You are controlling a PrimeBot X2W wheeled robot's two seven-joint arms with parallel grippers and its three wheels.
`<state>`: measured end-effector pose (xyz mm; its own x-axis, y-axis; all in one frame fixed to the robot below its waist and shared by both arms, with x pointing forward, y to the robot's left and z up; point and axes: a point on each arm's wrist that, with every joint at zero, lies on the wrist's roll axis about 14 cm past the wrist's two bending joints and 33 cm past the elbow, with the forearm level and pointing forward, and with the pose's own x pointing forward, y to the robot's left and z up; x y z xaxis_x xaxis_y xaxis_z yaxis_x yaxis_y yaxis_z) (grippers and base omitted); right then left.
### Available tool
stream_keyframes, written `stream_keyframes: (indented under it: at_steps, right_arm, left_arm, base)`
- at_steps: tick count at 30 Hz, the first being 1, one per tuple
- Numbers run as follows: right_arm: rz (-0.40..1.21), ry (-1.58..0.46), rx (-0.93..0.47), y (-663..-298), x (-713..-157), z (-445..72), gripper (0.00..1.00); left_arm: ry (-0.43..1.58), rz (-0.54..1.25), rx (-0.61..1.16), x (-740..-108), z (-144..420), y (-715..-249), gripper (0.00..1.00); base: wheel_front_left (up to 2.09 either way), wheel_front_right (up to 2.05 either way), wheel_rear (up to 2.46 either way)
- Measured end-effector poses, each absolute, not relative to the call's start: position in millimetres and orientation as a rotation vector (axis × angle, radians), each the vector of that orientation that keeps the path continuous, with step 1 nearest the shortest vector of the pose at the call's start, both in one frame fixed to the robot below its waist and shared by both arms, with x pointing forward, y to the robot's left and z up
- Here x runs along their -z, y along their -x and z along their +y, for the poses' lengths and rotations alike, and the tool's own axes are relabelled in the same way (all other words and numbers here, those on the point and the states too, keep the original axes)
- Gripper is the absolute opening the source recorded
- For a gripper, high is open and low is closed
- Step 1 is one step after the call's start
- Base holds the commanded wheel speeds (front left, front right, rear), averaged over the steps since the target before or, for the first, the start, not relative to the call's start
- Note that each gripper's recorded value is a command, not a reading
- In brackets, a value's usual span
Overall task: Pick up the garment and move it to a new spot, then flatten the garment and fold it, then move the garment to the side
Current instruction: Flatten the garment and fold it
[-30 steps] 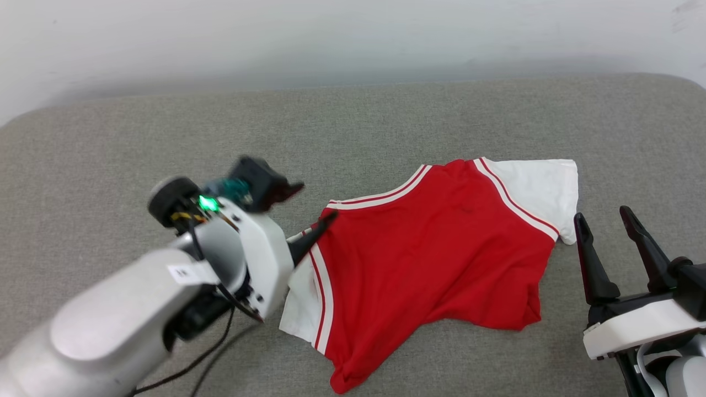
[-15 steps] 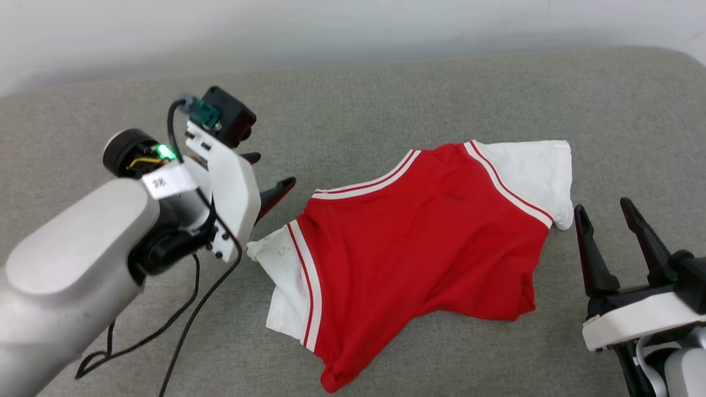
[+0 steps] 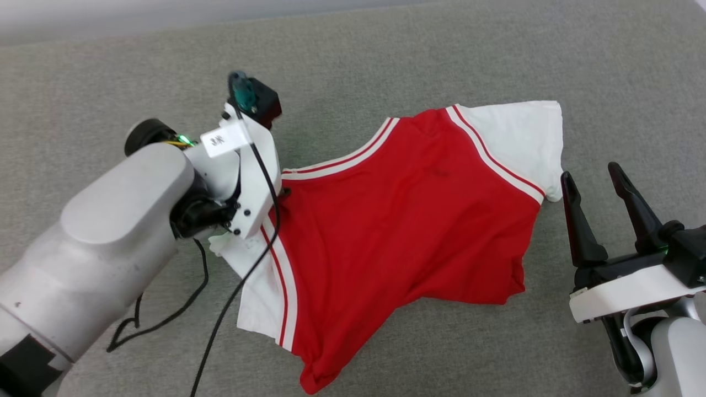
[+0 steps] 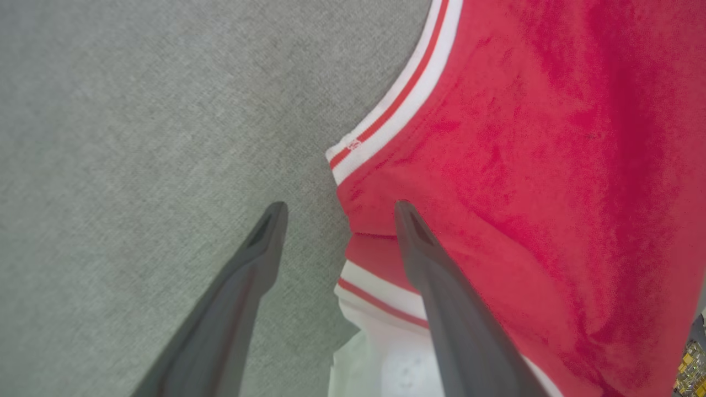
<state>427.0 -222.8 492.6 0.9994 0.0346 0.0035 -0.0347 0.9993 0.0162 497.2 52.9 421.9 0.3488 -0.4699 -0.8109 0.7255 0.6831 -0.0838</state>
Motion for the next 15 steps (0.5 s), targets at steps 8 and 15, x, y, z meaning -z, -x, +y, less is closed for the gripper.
stream_keyframes:
  at_steps: [8, 15]
  right_arm:
    - [0.011, -0.013, -0.009, -428.1, -484.0, -230.8, 1.0]
    - [0.003, -0.017, -0.004, -429.9, -484.5, -231.8, 1.0]
  left_arm:
    - [-0.375, 1.058, 0.823, -379.7, 50.9, -481.0, 0.4]
    - [-0.397, 0.91, 0.864, -400.7, 43.9, -488.7, 0.0]
  base:
    - [0.0, 0.0, 0.0]
    - [0.0, 0.0, 0.0]
